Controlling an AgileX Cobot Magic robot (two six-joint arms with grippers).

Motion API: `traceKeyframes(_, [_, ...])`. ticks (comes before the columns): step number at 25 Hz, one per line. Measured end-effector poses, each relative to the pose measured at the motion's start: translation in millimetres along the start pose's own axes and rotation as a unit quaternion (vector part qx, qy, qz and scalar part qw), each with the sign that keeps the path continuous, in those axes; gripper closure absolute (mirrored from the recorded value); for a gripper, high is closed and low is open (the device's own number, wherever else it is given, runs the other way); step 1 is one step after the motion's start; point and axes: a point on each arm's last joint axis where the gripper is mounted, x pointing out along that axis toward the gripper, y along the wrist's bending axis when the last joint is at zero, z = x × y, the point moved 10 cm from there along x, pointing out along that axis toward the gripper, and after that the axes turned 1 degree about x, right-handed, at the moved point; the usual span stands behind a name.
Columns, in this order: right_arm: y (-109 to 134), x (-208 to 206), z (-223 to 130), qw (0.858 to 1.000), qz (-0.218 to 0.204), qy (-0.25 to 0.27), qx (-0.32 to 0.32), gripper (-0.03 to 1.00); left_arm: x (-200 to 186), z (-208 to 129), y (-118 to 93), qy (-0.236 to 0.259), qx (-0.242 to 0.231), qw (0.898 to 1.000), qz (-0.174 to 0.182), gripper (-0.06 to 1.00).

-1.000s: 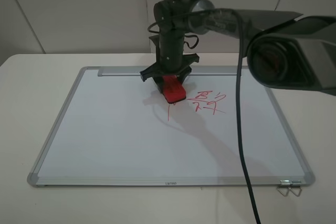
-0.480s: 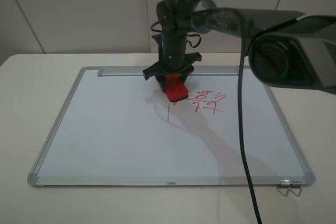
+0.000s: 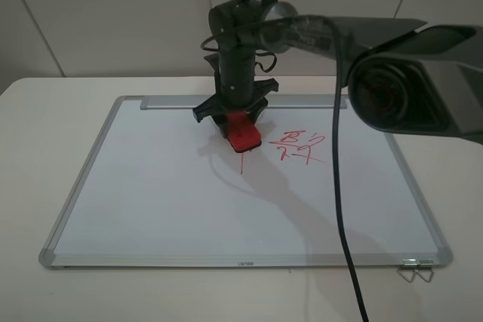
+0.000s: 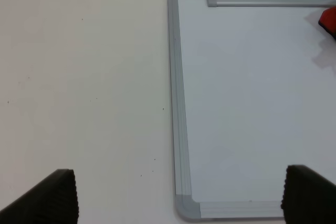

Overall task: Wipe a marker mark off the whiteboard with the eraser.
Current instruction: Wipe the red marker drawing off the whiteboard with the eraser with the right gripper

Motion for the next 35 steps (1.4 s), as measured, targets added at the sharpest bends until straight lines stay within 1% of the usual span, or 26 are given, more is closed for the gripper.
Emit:
traceKeyframes(5, [2.2,-0.5,-5.7,1.000,0.004,0.006,0.004,0.46,0.0,0.0,0.0,0.000,0.000,1.000,0.000,0.17])
traceKeyframes(8, [1.3,-1.8,-18.7,1.000,0.005,0.021,0.003,0.46,0.0,0.0,0.0,0.000,0.000,1.000,0.000,0.17])
traceKeyframes(11, [-2.0,-2.8,-41.8,0.999,0.002,0.046,0.002,0.46,0.0,0.0,0.0,0.000,0.000,1.000,0.000,0.17])
traceKeyframes(14, [-4.3,-4.6,-63.9,0.998,0.002,0.055,-0.001,0.46,0.0,0.0,0.0,0.000,0.000,1.000,0.000,0.17])
traceKeyframes(18, [0.3,-6.7,-95.2,0.998,0.007,0.054,-0.014,0.46,0.0,0.0,0.0,0.000,0.000,1.000,0.000,0.17])
traceKeyframes(22, [8.9,-8.1,-118.3,0.998,0.013,0.051,-0.029,0.46,0.0,0.0,0.0,0.000,0.000,1.000,0.000,0.17])
traceKeyframes(25, [12.1,-8.4,-121.7,0.998,0.013,0.044,-0.036,0.46,0.0,0.0,0.0,0.000,0.000,1.000,0.000,0.17])
traceKeyframes(31, [13.6,-8.9,-116.3,0.999,0.016,0.030,-0.037,0.46,0.0,0.0,0.0,0.000,0.000,1.000,0.000,0.17])
traceKeyframes(33, [17.8,-8.0,-105.8,0.999,0.024,0.012,-0.024,0.46,0.0,0.0,0.0,0.000,0.000,1.000,0.000,0.17])
traceKeyframes(35, [19.3,-5.9,-91.7,1.000,0.031,-0.004,0.002,0.46,0.0,0.0,0.0,0.000,0.000,1.000,0.000,0.17])
